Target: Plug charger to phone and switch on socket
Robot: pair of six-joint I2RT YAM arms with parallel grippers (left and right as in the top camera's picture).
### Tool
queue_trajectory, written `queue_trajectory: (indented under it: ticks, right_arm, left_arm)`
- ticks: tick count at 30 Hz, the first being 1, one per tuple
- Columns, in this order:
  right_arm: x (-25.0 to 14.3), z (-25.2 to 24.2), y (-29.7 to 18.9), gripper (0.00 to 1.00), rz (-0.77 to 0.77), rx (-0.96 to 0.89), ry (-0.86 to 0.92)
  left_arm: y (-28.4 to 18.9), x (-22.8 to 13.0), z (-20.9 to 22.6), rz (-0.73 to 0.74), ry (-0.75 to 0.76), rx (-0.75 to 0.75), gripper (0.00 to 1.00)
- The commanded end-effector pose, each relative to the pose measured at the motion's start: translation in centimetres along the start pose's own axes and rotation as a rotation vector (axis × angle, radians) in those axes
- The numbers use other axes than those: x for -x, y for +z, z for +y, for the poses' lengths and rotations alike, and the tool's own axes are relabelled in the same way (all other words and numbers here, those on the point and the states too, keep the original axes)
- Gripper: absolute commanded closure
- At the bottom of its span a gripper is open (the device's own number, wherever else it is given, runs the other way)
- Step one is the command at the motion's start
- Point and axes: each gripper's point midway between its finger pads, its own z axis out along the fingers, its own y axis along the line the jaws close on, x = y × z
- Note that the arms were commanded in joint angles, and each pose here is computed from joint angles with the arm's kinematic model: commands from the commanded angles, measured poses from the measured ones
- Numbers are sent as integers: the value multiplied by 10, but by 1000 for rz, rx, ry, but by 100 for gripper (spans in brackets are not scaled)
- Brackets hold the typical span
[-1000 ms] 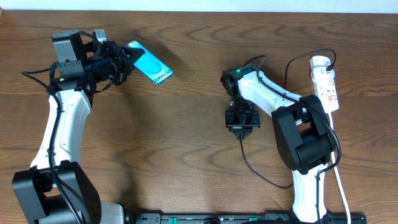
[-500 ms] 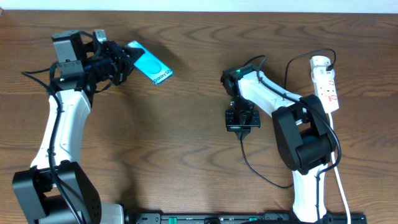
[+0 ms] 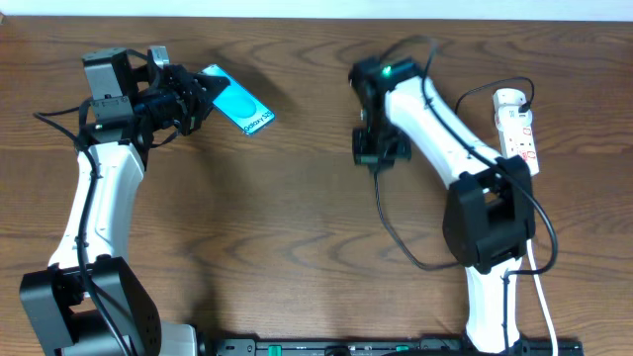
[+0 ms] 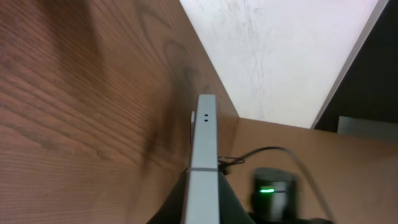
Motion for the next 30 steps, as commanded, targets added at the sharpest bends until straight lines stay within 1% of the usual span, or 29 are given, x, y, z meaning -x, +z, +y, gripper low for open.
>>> queue_trajectory:
  ticks: [1,3,5,6,7,11,15,16,18,23,24,26,30]
  right_arm:
    - [31,3,-48,99,-151,41,-25]
    - [43,8,-74,99,-225,78,-54]
    - [49,29,-109,99,-302,192,-173]
    - [49,34,-115,99,-311,221,-195]
    - [46,48,-130,99,-329,306,-259]
    - [21,91,-171,99,-308,654,-451]
    - [-11,113,-201,99,-254,940,-602]
    - [-16,115,-205,99,-245,978,-622]
    - [-28,117,-211,99,-223,1033,-660]
    - [-51,114,-213,99,-186,1089,-744]
    - [-52,115,-212,99,-180,1091,-742]
    - [-55,118,-213,99,-184,1100,-762]
    - [-56,121,-216,99,-193,1118,-782]
  left_arm:
    - [-1,1,-5,-4,39,-8,93]
    - [-1,2,-4,-8,39,-5,93]
    - [-2,2,-4,-11,40,-5,93]
    - [-2,2,-4,-11,43,-5,93]
    - [-2,3,-4,-12,46,-5,93]
    - [-2,3,-4,-12,58,-5,93]
    - [-2,2,-4,-9,58,-7,93]
    - [-2,2,-4,-8,58,-8,93]
    - [-2,1,-5,-4,71,-11,93]
    - [-3,-2,-12,21,114,-48,93]
    - [-4,-3,-18,33,132,-76,93]
    - [-16,-3,-42,78,187,-200,93]
    - [-37,6,-61,88,182,-294,93]
